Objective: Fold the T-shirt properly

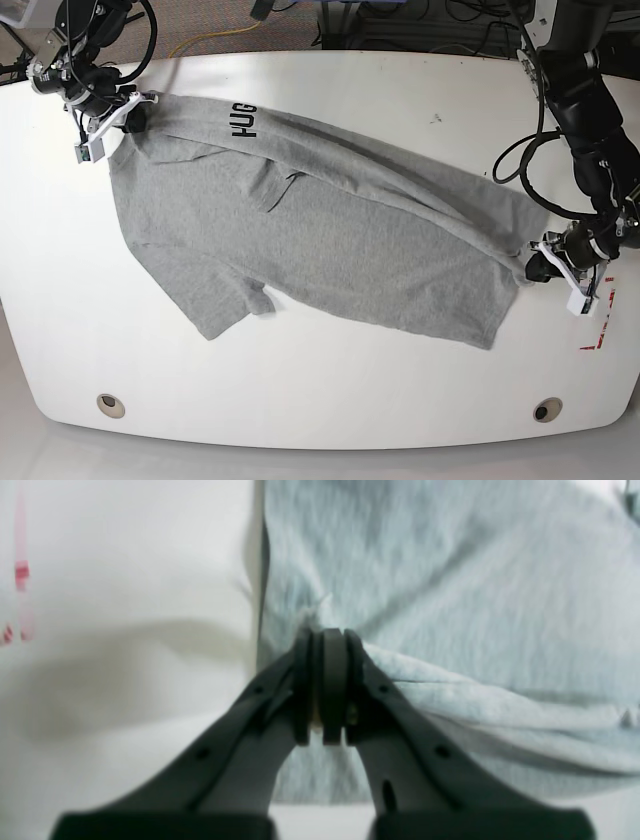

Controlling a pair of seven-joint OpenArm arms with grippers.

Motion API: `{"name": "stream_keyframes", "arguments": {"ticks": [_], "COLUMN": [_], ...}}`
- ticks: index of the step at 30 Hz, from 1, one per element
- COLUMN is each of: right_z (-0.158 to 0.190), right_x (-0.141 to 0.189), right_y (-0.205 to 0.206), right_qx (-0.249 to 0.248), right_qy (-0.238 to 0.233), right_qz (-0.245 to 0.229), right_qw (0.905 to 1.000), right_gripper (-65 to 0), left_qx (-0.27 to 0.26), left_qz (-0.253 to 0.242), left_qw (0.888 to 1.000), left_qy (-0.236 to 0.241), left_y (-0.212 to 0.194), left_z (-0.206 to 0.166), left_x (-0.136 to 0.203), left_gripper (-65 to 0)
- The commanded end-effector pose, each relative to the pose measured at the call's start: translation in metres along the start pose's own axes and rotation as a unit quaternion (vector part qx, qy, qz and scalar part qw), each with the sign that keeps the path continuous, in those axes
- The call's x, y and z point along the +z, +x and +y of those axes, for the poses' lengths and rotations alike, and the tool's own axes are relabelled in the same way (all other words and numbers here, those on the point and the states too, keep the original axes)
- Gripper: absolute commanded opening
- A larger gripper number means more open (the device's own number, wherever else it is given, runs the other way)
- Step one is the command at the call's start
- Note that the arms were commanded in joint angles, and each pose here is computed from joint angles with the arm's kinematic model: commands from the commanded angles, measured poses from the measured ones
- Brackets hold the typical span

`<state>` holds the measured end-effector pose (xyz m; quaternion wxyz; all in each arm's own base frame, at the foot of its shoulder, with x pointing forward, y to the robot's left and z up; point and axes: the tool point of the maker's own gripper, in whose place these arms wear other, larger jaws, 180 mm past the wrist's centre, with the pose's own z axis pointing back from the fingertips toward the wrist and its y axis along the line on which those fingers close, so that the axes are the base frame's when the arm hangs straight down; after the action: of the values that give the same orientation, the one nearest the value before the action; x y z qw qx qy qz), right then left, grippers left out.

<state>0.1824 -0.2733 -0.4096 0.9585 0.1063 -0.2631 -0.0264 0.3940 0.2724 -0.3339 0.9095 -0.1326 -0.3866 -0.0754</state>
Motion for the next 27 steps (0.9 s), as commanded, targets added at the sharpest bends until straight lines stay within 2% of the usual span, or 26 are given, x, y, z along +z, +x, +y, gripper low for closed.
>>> {"name": "stream_keyframes", "arguments": {"ticks": [1, 6, 12, 15, 17, 20, 23, 27], "right_z": [-0.004, -0.004, -0.005, -0.006, -0.006, -0.005, -0.005, -0.005], "right_x": [0.005, 0.005, 0.006, 0.006, 0.006, 0.006, 0.006, 0.007], "right_y": [0.013, 0.013, 0.013, 0.013, 0.013, 0.013, 0.012, 0.015], "right_qx": [0.009, 0.009, 0.01, 0.01, 0.01, 0.01, 0.009, 0.01], "right_qy": [-0.004, -0.004, -0.006, -0.007, -0.007, -0.006, -0.006, -0.005], "right_qz": [-0.02, -0.02, -0.019, -0.019, -0.019, -0.019, -0.019, -0.023], "right_qw": [0.9998, 0.9998, 0.9997, 0.9997, 0.9997, 0.9997, 0.9998, 0.9997], "right_gripper": [-61.7, -61.7, -61.7, -61.7, -61.7, -61.7, -61.7, -61.0], "left_qx": [-0.008, 0.001, 0.017, 0.026, 0.027, 0.028, 0.027, 0.025], "left_qz": [-0.036, -0.028, -0.055, -0.053, -0.056, -0.058, -0.06, -0.05], "left_qw": [0.999, 0.999, 0.998, 0.998, 0.998, 0.998, 0.998, 0.998], "left_qy": [0.017, 0.029, 0.023, 0.02, 0.017, 0.016, 0.015, 0.017], "left_y": [0.021, 0.02, 0.023, 0.018, 0.024, 0.027, 0.028, 0.027], "left_z": [0.013, 0.022, 0.024, 0.025, 0.024, 0.024, 0.023, 0.025], "left_x": [0.005, -0.006, -0.011, -0.015, -0.016, -0.017, -0.016, -0.014], "left_gripper": [-64.9, -64.9, -64.6, -62.8, -55.0, -34.4, -18.7, -17.2]}}
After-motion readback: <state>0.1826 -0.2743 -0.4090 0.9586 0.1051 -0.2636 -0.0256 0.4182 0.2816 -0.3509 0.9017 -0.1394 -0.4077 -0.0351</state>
